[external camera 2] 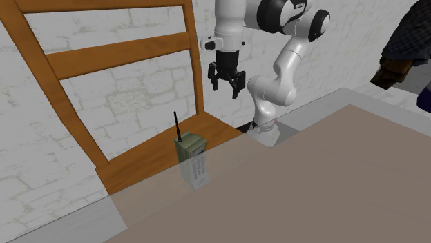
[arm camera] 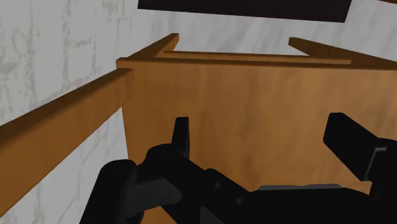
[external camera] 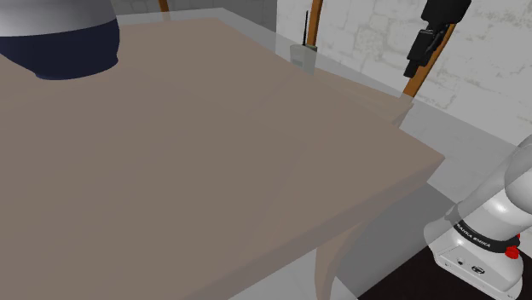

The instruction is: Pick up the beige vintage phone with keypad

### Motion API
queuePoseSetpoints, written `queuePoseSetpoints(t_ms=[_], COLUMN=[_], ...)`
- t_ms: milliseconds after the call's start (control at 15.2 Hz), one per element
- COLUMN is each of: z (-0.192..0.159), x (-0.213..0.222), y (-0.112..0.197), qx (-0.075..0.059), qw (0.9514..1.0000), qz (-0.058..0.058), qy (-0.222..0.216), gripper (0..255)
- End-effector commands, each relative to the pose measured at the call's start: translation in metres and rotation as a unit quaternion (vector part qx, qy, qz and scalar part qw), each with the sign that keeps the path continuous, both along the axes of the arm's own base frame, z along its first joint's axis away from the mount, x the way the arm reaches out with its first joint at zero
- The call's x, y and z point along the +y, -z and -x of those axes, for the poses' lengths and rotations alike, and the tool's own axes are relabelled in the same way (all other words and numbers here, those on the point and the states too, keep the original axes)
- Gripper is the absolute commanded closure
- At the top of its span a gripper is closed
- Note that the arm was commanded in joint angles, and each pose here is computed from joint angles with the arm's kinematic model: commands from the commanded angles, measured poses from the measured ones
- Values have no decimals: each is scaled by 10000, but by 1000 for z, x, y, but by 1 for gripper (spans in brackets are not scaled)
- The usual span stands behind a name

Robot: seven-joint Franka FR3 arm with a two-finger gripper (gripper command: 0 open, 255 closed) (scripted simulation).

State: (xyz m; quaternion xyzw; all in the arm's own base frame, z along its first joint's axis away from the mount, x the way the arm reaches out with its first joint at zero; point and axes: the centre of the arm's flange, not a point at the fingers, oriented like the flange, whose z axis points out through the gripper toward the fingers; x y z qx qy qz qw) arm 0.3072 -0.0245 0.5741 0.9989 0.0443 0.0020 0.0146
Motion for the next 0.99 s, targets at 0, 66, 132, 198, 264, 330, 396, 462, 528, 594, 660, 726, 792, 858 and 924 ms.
queuePoseSetpoints(t_ms=[0, 66, 132, 198, 264, 330, 396, 462, 528, 594, 660, 726, 792, 858, 924], z=[0, -7, -15, -23, -31, -40, -50, -59, -69, -80, -90, -101, -113, -124, -136], x=[0, 11, 21, 31, 41, 50, 59, 67, 75, 82, 89, 96, 102, 107, 112], y=[0, -2, -4, -6, -8, -10, -12, -14, -16, -18, -20, -22, -24, -26, -28], qx=[0, 11, 21, 32, 43, 54, 64, 75, 85, 96, 106, 117, 127, 138, 148], qw=[10000, 9998, 9990, 9978, 9962, 9940, 9913, 9882, 9846, 9806, 9760, 9710, 9655, 9596, 9532], qz=[0, -20, -41, -61, -82, -102, -122, -143, -163, -183, -203, -223, -243, -263, -282], qy=[0, 218, 436, 654, 872, 1089, 1305, 1521, 1737, 1951, 2164, 2377, 2588, 2798, 3007], gripper=[0, 0, 0, 0, 0, 0, 0, 0, 0, 0, 0, 0, 0, 0, 0])
